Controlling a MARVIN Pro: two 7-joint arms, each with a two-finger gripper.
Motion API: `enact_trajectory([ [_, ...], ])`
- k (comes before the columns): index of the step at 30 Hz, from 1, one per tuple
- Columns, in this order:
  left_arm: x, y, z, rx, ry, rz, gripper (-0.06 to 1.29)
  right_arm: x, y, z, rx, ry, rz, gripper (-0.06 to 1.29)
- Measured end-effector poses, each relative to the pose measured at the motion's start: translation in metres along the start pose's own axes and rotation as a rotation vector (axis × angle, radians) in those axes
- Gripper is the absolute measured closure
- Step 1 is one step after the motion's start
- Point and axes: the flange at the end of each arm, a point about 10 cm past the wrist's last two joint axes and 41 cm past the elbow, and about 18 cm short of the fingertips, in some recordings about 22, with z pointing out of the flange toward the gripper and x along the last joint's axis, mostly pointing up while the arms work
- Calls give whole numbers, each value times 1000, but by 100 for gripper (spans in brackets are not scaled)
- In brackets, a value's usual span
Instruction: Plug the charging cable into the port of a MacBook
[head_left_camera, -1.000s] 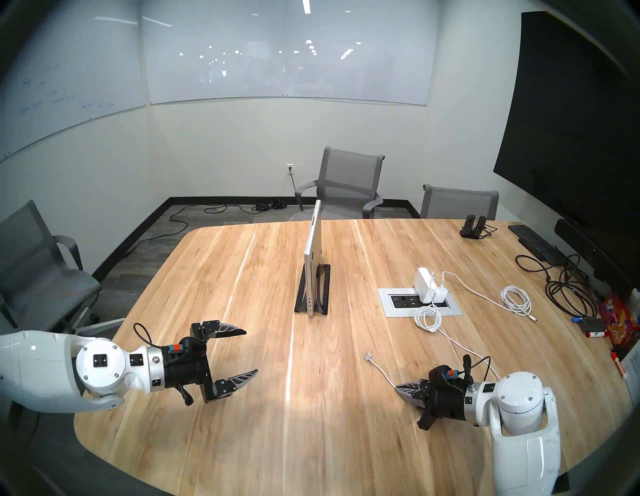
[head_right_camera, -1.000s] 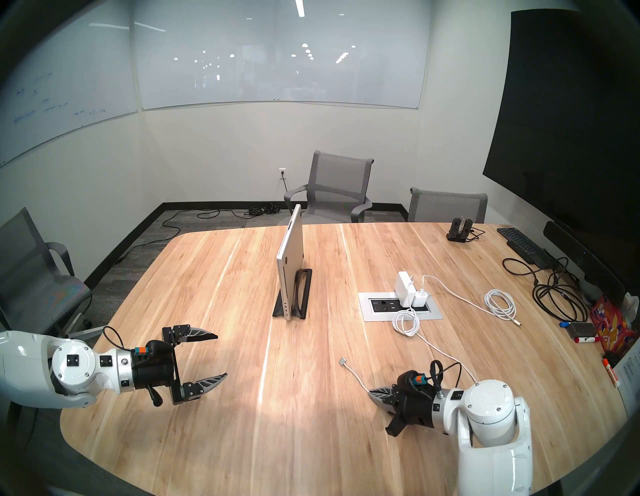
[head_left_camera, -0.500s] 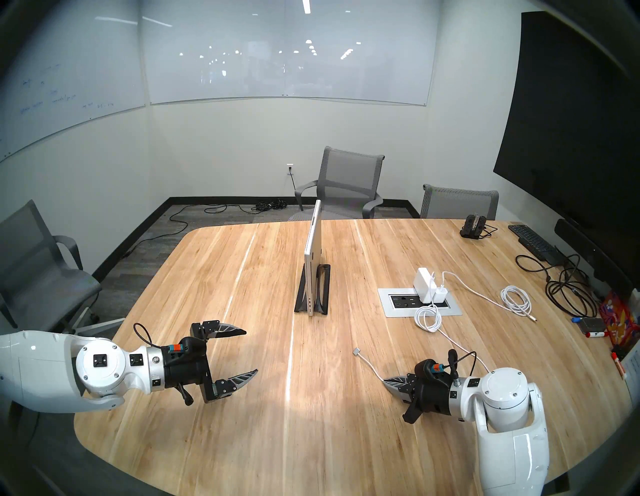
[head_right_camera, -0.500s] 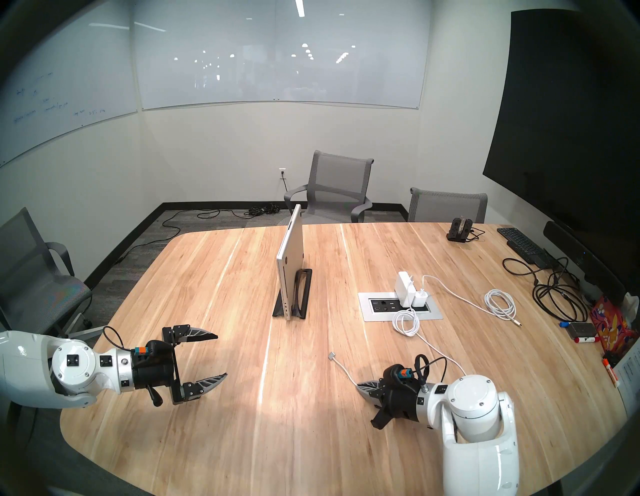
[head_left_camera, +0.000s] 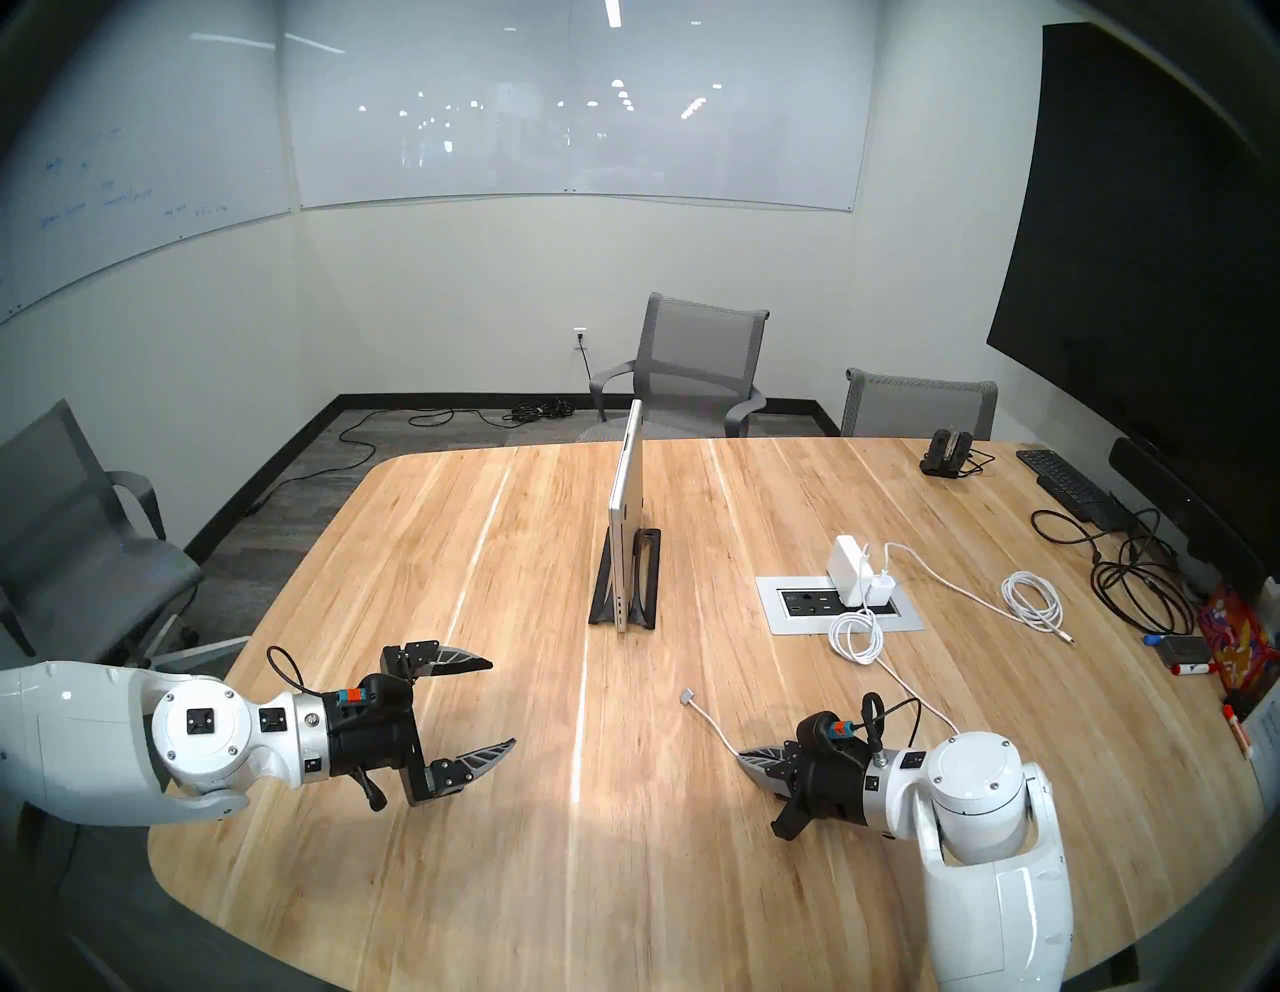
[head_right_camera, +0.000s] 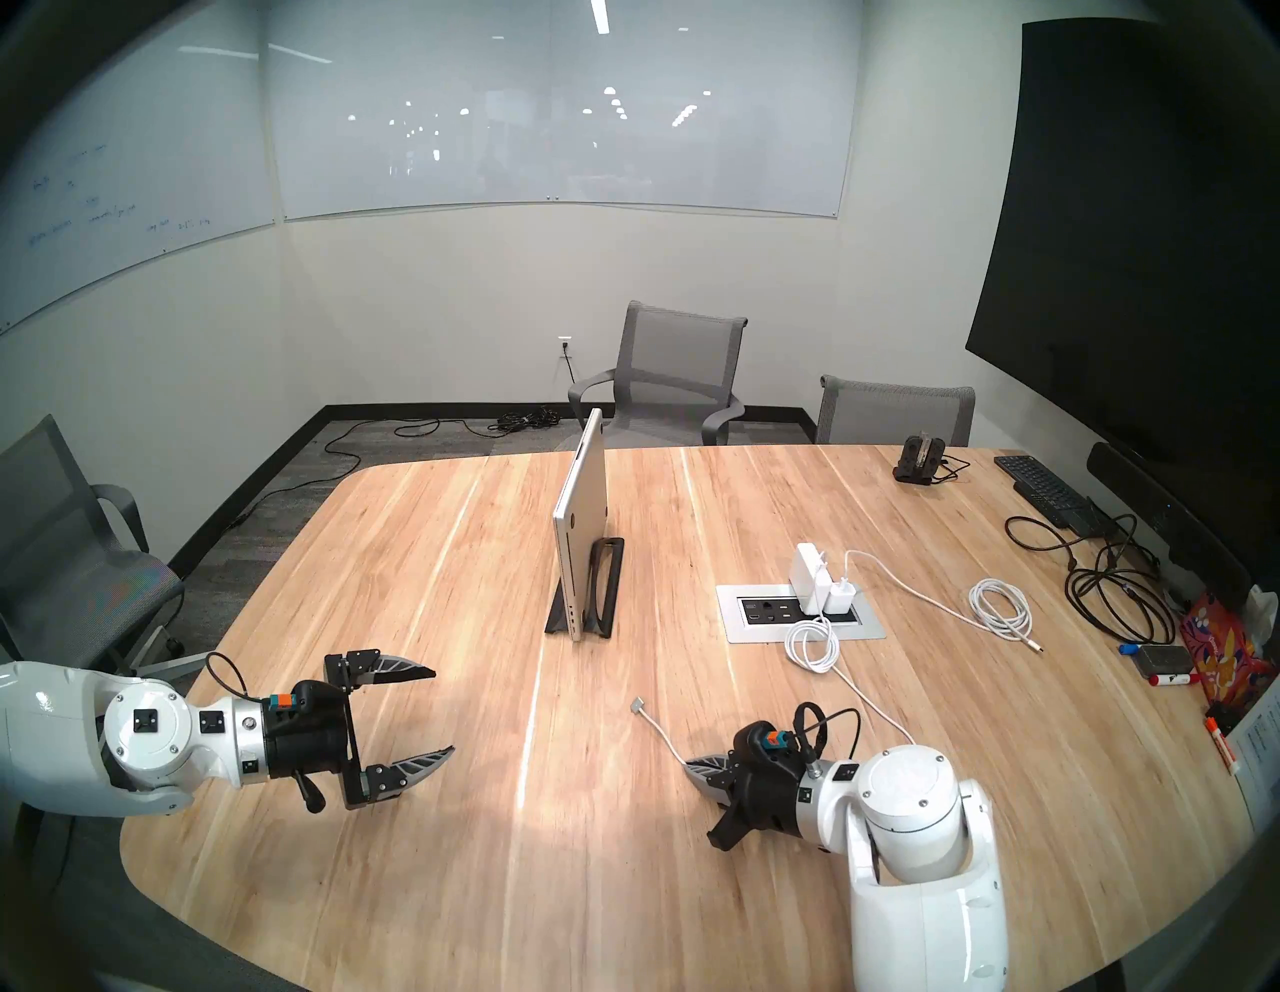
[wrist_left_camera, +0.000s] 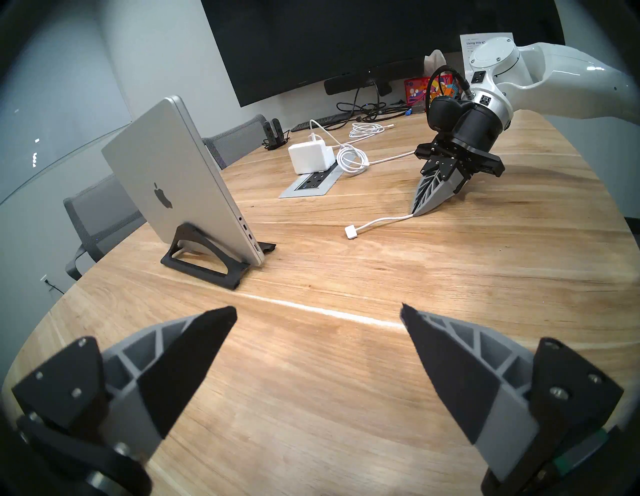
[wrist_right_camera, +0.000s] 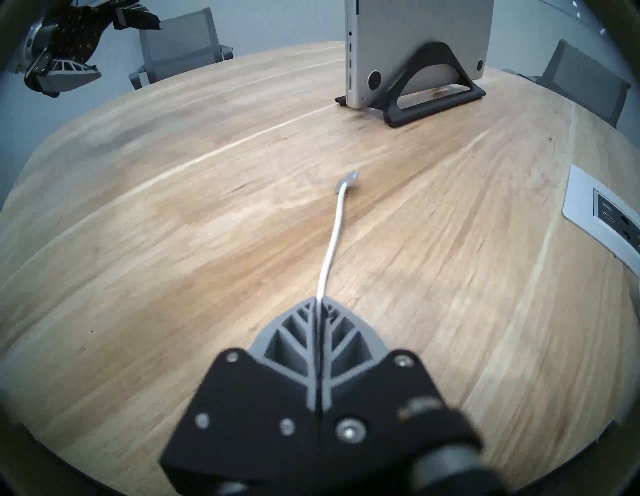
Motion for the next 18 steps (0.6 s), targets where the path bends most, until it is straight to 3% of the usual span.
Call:
enact_trajectory([
  [18, 0, 0, 0, 0, 0, 0, -3, 17, -16, 27, 11, 13, 14, 125],
])
